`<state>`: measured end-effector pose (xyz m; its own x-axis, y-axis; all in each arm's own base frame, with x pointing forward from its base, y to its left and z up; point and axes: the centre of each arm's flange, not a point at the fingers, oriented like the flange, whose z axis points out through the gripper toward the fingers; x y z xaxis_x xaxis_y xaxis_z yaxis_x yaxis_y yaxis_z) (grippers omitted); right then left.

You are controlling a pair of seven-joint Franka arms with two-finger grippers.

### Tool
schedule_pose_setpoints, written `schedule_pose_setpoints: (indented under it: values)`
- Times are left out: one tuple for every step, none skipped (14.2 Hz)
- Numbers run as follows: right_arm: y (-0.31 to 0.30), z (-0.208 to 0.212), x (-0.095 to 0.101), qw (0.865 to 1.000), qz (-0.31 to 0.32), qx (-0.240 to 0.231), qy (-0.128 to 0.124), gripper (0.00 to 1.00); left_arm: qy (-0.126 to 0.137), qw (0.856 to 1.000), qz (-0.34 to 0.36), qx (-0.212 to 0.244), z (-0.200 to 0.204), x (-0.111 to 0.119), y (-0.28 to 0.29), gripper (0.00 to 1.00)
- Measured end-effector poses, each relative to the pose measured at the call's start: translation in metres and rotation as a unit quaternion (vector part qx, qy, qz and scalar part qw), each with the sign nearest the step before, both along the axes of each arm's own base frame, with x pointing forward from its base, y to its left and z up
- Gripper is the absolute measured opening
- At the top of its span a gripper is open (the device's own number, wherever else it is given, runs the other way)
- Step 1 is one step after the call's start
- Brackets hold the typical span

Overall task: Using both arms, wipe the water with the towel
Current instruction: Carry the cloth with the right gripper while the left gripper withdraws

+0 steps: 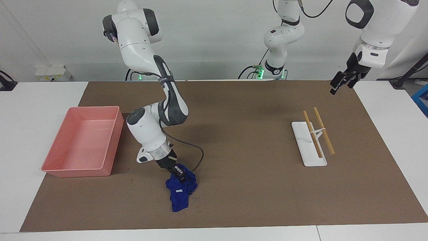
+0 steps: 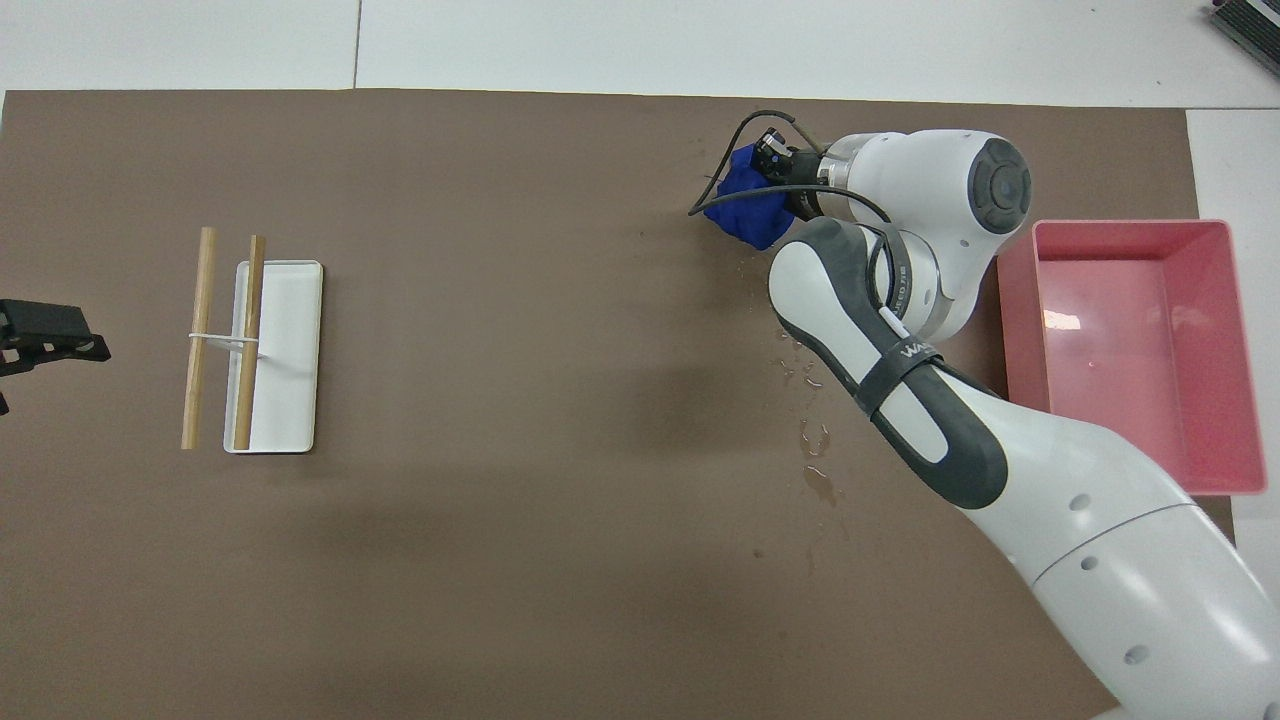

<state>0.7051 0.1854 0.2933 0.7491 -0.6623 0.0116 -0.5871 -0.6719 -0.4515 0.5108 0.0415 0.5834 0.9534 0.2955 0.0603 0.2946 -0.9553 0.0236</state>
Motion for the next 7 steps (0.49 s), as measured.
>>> schedule_pose_setpoints:
  values:
    - [-0.001, -0.005, -0.004, 1.000, 0.000, -0.002, 0.006, 0.08, 0.001, 1.000, -0.006, 0.008, -0.006, 0.004, 0.002, 1.00]
    - [-0.002, -0.008, -0.009, 1.000, 0.001, -0.003, 0.012, 0.08, 0.007, 1.000, -0.016, 0.025, -0.013, 0.008, 0.004, 1.00]
    - [-0.003, -0.009, -0.013, 1.000, 0.001, -0.005, 0.016, 0.08, 0.014, 0.998, -0.034, 0.041, -0.021, 0.012, 0.005, 1.00]
    - [-0.004, -0.009, -0.018, 1.000, 0.001, -0.006, 0.019, 0.08, 0.021, 0.997, -0.058, 0.049, -0.029, 0.016, 0.003, 1.00]
    - [-0.005, -0.009, -0.022, 1.000, 0.001, -0.007, 0.023, 0.08, 0.028, 0.995, -0.077, 0.053, -0.037, 0.020, 0.001, 1.00]
    - [-0.006, -0.009, -0.026, 1.000, 0.003, -0.008, 0.030, 0.08, 0.032, 0.994, -0.088, 0.054, -0.043, 0.024, 0.001, 1.00]
    - [-0.006, -0.009, -0.030, 0.999, 0.007, -0.007, 0.041, 0.08, 0.033, 0.994, -0.091, 0.054, -0.049, 0.026, 0.002, 1.00]
